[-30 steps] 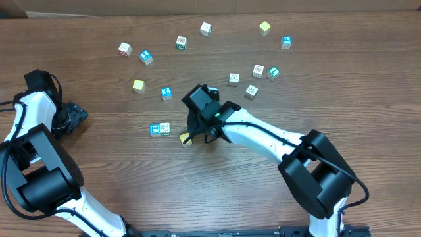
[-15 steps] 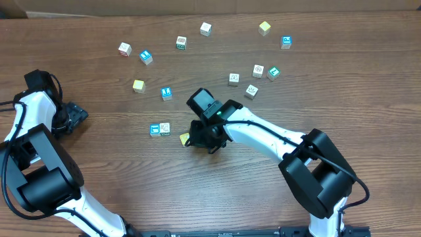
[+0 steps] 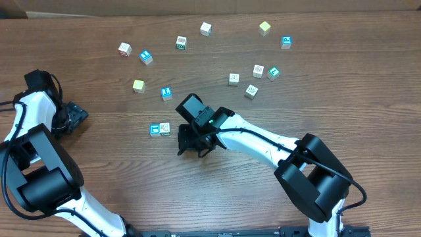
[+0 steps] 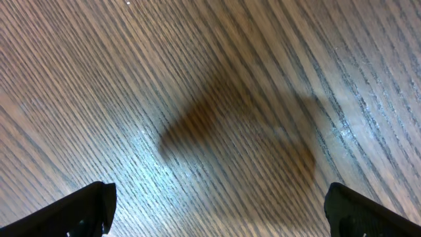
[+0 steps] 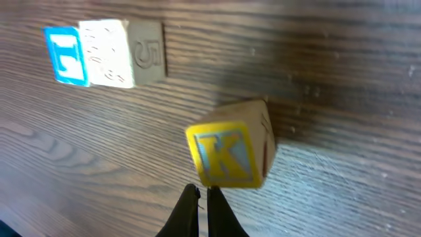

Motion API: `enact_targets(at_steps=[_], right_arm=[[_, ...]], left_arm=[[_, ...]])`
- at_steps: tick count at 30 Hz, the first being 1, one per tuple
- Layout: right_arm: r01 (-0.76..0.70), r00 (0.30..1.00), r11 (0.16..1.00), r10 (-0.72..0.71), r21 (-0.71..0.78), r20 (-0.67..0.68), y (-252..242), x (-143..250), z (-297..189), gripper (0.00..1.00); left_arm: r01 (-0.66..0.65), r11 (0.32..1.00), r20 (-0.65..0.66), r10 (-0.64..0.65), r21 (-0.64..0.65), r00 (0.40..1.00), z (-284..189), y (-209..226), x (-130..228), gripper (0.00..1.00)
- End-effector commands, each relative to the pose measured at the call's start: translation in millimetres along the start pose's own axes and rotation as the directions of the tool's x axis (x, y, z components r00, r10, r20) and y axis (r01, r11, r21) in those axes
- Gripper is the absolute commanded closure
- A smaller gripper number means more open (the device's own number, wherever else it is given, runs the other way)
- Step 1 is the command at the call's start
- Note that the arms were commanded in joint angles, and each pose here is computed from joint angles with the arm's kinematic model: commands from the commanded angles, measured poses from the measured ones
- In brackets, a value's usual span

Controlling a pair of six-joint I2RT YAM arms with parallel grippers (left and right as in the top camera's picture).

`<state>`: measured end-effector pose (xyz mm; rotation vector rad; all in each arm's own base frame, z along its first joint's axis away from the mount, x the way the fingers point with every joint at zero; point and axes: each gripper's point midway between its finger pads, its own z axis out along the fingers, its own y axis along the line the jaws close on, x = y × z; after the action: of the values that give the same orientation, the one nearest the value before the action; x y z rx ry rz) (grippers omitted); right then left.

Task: Form a horizontal line

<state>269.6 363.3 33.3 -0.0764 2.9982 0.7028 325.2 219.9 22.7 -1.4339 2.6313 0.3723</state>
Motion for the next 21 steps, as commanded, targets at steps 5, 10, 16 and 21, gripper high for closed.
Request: enact_targets(at_steps=[5,10,16,21], right_arm=[[-0.015,0.999,1.000,0.016,0.023,-0.029,-8.0,6.6,3.4,0.96],[-0.031,0.996,0.998,0.036,0.059,-0.079,-17.4,18.6,3.1,0.96],[-0.060,0.994,0.995,0.067,0.084,-0.090,-24.9,20.2,12.6,0.96],[-0.054,0.995,0.997,0.059,0.064,-0.077,-20.4,16.4,13.8,0.96]], left_arm=[[0.005,1.000,-0.002,-0.005,-0.014,1.000,2.8,4.9,0.1,0.00],[0.005,1.000,-0.002,-0.005,-0.014,1.000,2.8,4.9,0.1,0.00],[0.005,1.000,-0.002,-0.005,-0.014,1.000,2.8,4.9,0.1,0.00],[0.005,1.000,-0.002,-0.005,-0.014,1.000,2.8,4.9,0.1,0.00]])
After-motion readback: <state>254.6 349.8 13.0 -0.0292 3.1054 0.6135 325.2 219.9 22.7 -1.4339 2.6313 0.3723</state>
